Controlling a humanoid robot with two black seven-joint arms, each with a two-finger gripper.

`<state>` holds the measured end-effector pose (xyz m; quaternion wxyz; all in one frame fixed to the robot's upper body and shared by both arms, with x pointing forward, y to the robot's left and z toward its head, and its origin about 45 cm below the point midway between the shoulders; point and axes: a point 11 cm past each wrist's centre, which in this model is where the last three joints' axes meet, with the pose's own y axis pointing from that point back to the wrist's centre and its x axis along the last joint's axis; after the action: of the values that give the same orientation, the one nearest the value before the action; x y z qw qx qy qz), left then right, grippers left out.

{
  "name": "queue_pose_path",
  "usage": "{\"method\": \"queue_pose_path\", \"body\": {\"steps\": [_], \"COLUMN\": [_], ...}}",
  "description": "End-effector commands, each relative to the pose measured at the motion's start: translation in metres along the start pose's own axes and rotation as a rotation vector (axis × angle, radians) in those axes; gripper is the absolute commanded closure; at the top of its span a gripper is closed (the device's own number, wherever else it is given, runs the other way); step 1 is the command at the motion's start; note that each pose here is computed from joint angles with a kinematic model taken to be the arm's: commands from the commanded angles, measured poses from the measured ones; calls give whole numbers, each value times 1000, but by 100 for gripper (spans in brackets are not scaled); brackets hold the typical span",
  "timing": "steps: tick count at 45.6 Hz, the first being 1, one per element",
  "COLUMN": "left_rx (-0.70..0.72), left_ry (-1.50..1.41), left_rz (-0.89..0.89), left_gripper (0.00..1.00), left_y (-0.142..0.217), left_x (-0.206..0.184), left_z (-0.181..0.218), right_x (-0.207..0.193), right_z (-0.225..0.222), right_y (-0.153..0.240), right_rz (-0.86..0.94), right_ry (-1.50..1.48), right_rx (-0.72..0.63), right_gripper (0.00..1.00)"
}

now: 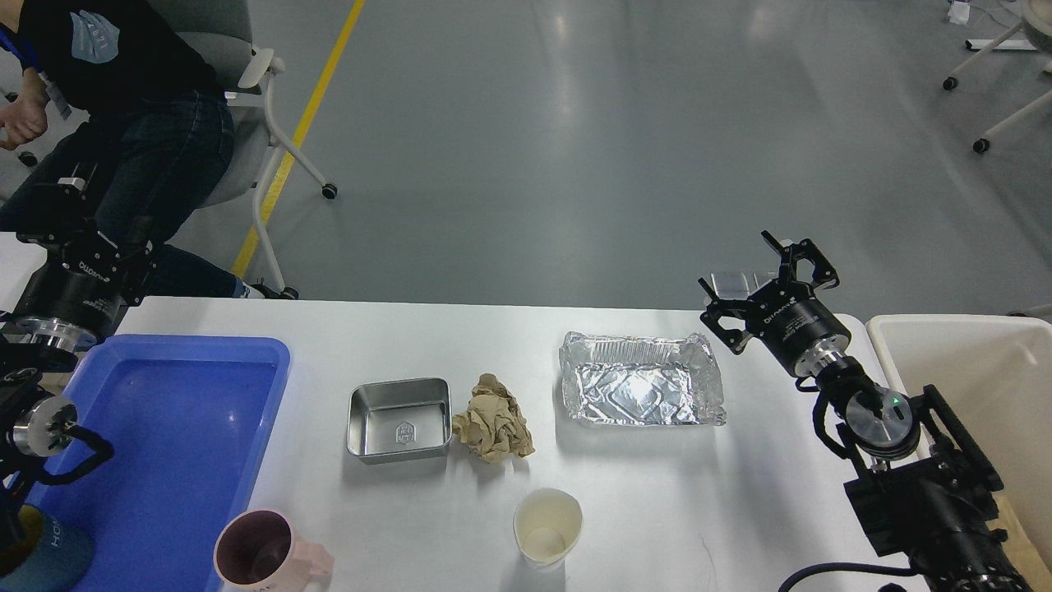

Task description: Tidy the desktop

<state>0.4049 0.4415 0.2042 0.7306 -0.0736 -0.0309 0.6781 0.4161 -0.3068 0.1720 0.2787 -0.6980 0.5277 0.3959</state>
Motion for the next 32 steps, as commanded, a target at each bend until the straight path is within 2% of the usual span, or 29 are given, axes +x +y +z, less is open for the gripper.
{"method": "queue_pose_path", "body": {"steps": [1,6,16,21,27,32], "left_rx": [171,292,425,511,633,641], "left_ry": [-145,-238,-484,-569,-717,-776], "left_rz": [-125,-206,-379,-510,-617,-695], "left_gripper": [0,0,0,0,0,0], "left_y": [16,27,71,90,118,130], "left_x": [21,30,59,51,61,63], "left_z": [5,14,74,79,80,87], "right_x": [1,2,6,5,4,7], "right_z": [-2,-4,-3,-2,-5,-14], "right_y": [1,2,5,4,4,7], "right_rz": [3,7,15,11,11,19], "right_ry": [4,5,6,6,14,32], "right_rx": [2,4,0,-3,-1,3], "right_gripper": [0,0,0,0,0,0]}}
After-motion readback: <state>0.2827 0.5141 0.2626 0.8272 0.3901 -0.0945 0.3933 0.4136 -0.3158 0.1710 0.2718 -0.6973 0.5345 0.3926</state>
